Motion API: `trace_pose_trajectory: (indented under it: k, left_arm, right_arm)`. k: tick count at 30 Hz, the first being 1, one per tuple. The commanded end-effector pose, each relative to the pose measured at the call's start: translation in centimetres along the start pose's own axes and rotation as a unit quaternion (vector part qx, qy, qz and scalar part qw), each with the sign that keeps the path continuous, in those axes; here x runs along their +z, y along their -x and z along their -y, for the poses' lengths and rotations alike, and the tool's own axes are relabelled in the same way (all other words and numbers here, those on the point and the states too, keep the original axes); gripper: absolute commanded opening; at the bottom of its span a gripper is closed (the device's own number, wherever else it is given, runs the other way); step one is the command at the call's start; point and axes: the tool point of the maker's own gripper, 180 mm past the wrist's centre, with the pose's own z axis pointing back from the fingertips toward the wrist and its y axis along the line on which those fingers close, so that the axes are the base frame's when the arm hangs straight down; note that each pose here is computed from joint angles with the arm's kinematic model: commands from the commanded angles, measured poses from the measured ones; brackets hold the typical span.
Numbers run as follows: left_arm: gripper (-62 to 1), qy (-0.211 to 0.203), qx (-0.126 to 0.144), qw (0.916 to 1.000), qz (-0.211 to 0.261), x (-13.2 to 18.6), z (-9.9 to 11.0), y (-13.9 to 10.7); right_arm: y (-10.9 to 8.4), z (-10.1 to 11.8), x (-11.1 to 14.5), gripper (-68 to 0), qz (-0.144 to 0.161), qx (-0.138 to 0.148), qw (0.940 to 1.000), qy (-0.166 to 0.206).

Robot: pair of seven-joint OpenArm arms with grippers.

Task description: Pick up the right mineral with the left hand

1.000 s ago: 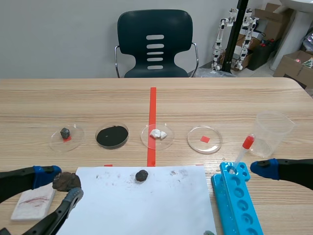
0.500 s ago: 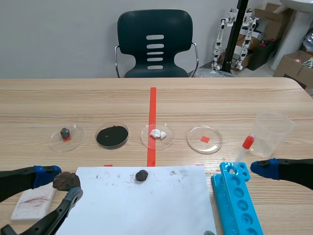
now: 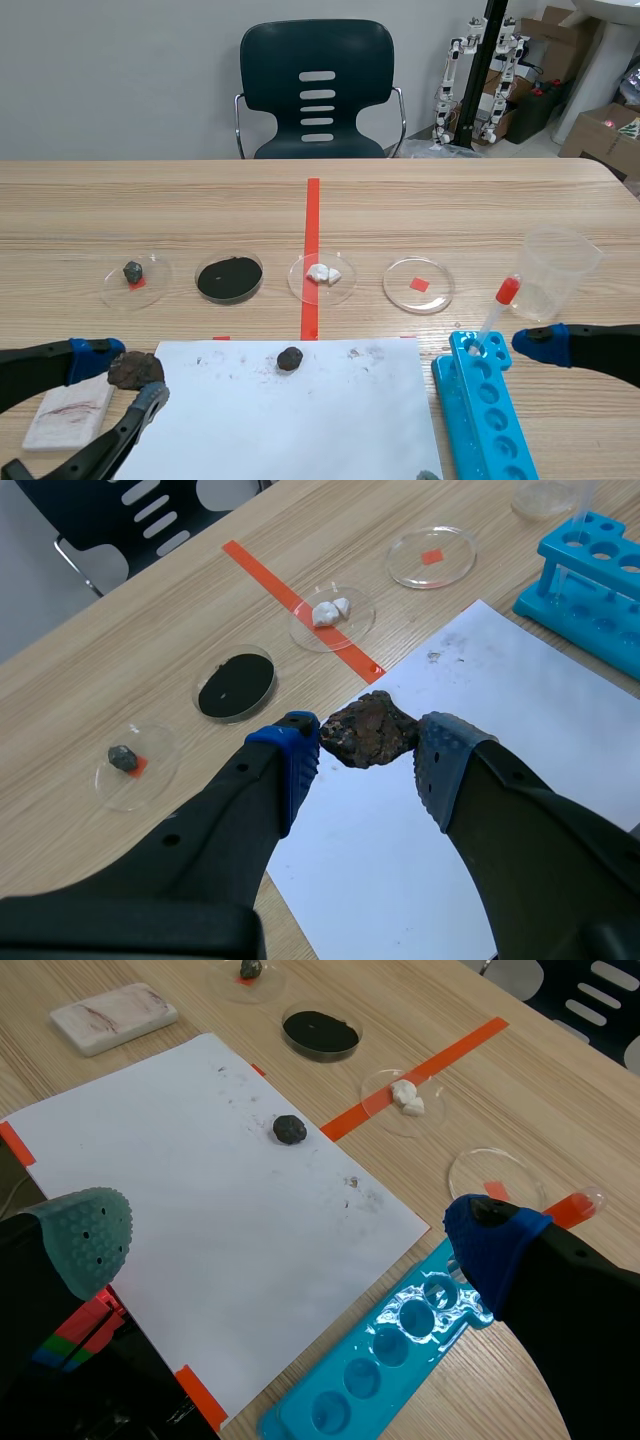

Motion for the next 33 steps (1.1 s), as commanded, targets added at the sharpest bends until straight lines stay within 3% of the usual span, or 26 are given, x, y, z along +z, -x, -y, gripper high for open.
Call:
trace_pose_trajectory:
  k: [1, 33]
  left_arm:
    - [-50.9, -0.005, 0.006, 0.9999, 0.014, -0.06, -0.08, -0.72]
    - [-50.9, -0.005, 0.006, 1.0000, 0.002, -0.11, -0.12, -0.30]
  right_arm:
    - [-0.71, 0.31, -0.04, 0.4, 0.014, 0.002, 0.9999, 0.003]
    - [-0.71, 0.31, -0.04, 0.4, 0.014, 0.002, 0.9999, 0.003]
